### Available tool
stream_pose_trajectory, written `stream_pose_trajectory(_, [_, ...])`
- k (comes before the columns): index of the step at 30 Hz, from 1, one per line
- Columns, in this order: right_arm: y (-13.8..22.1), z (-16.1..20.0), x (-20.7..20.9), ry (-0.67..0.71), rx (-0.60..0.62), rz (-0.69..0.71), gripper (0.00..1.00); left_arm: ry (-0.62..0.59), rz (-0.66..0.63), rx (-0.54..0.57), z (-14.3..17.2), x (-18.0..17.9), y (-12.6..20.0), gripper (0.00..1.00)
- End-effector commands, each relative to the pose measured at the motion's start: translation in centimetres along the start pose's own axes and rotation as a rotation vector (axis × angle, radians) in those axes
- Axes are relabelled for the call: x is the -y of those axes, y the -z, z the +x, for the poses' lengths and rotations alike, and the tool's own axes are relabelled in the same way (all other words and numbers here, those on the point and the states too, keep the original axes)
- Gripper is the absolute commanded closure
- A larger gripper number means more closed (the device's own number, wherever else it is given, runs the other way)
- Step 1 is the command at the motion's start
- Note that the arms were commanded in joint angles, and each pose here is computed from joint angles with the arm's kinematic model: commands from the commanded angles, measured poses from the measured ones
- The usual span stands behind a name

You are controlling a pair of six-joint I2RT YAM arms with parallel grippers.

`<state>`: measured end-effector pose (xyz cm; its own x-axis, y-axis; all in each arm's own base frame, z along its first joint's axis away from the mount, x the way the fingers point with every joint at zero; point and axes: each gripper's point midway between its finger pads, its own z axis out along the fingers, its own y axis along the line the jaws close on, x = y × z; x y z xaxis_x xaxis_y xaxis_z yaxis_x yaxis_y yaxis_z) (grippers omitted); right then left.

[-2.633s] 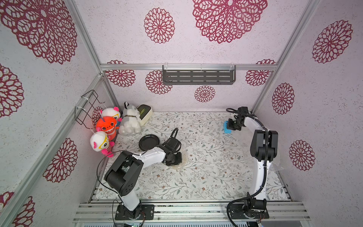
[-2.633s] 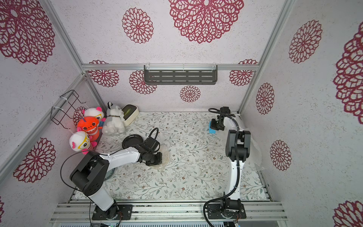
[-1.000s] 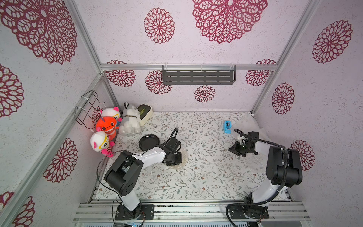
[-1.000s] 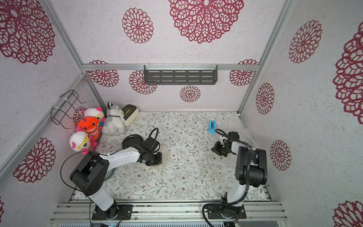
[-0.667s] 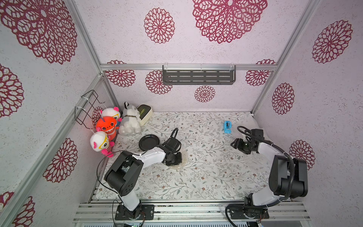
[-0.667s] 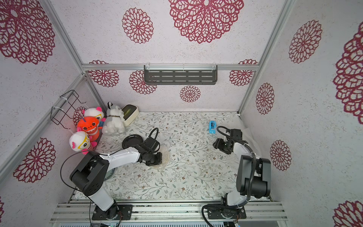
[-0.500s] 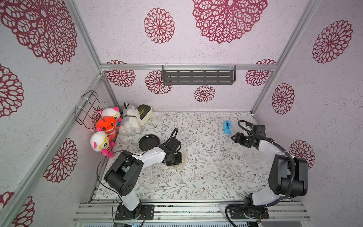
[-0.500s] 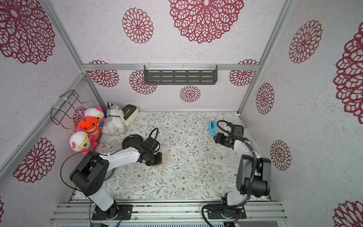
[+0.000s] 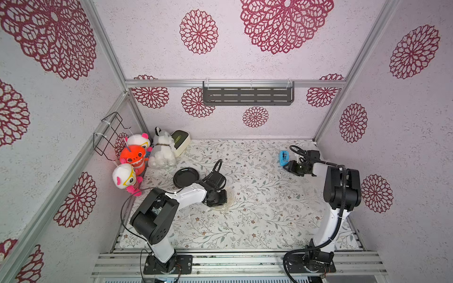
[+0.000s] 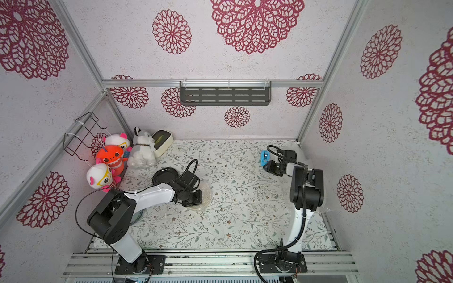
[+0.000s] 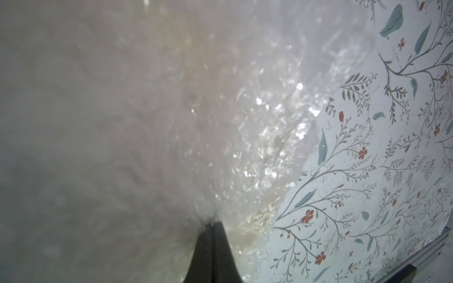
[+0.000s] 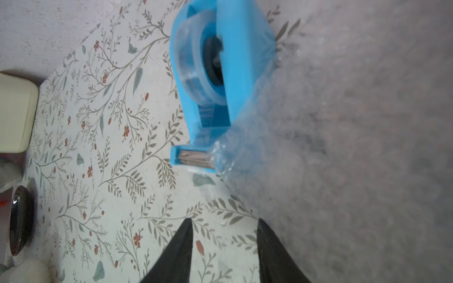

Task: Wrap dinner plates in bubble wrap
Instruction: Tear off the tape using the Tape Cutter.

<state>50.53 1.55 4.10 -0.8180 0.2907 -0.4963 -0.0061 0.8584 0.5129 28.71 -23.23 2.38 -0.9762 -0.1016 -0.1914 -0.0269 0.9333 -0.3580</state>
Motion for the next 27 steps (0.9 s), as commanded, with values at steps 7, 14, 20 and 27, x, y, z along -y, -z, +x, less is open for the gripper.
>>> stream_pose_trajectory(7, [-0.6,-3.2,-2.1,0.038,0.072,-0.139,0.61,0.027,-0.102,-0.022,1.0,-2.6,-0.2,1.00])
stream_pose_trajectory(14, [-0.5,-3.8,-1.9,0.025,0.087,-0.148,0.70,0.027,-0.101,-0.023,1.0,-2.6,-0.2,1.00])
stream_pose_trajectory(20, [-0.5,-3.7,-1.5,0.014,0.083,-0.142,0.75,0.027,-0.101,-0.023,1.0,-2.6,-0.2,1.00])
stream_pose_trajectory(27, [-0.7,-3.6,-1.1,-0.007,0.076,-0.136,0.84,0.027,-0.100,-0.022,1.0,-2.6,-0.2,1.00])
